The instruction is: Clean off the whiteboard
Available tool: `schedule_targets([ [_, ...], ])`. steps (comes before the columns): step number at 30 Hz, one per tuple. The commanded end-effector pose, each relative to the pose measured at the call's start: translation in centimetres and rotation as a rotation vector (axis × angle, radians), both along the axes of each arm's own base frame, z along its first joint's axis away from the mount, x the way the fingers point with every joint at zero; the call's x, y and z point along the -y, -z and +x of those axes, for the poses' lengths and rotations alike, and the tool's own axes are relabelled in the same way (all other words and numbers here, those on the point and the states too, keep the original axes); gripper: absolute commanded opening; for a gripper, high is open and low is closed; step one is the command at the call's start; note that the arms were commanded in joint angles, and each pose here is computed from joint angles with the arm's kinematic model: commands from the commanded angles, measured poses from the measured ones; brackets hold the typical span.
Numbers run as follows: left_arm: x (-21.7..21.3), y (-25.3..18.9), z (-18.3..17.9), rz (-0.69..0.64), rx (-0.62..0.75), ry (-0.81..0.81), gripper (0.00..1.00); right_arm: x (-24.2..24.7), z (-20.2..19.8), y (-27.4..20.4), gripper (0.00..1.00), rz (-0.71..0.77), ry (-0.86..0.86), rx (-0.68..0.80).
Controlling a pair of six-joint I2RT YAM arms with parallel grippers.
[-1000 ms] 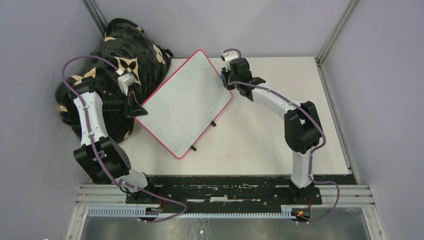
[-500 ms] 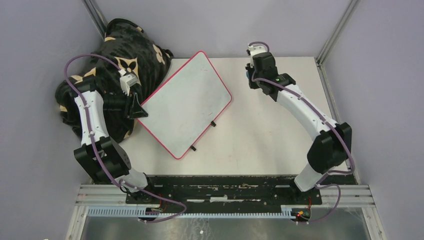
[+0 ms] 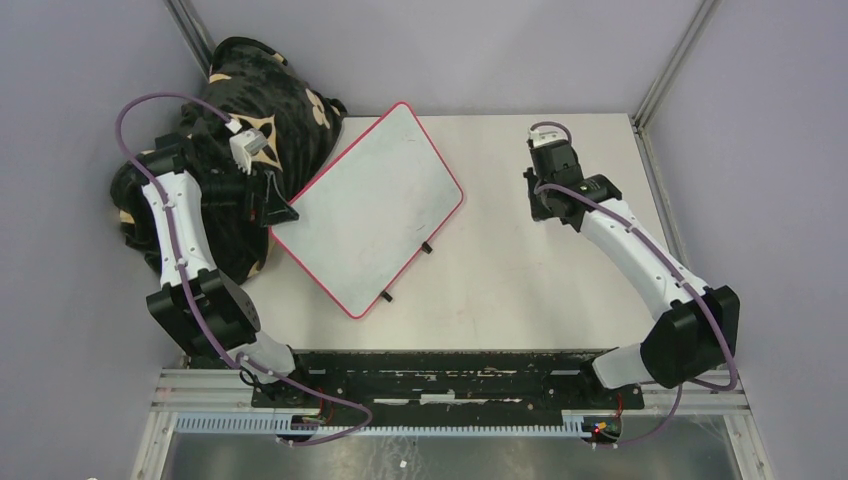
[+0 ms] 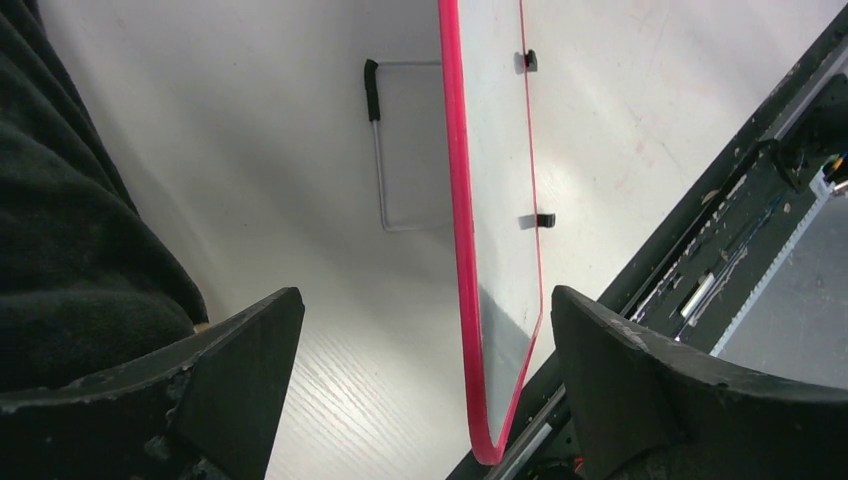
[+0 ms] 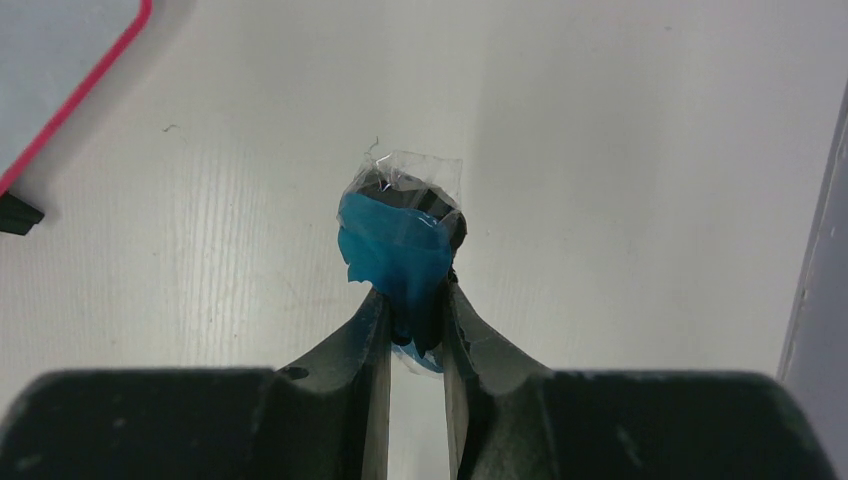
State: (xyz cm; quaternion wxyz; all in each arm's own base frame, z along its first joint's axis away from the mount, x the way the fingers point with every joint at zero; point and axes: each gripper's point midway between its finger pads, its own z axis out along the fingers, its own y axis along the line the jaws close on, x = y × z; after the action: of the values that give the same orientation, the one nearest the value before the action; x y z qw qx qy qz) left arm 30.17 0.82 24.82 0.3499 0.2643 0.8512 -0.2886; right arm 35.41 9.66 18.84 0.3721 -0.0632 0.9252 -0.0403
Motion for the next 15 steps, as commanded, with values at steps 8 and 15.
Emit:
schedule_targets([
  [8, -2.8, -6.1, 6.7, -0.032, 0.216, -0.349, 0.99, 1.4, -4.6, 2.2, 0.01, 0.061, 0.112, -0.138],
  [15, -4.6, -7.6, 10.4, -0.04, 0.258, -0.535, 0.99, -0.9, -6.5, 6.0, 0.05, 0.175, 0.105, -0.289],
])
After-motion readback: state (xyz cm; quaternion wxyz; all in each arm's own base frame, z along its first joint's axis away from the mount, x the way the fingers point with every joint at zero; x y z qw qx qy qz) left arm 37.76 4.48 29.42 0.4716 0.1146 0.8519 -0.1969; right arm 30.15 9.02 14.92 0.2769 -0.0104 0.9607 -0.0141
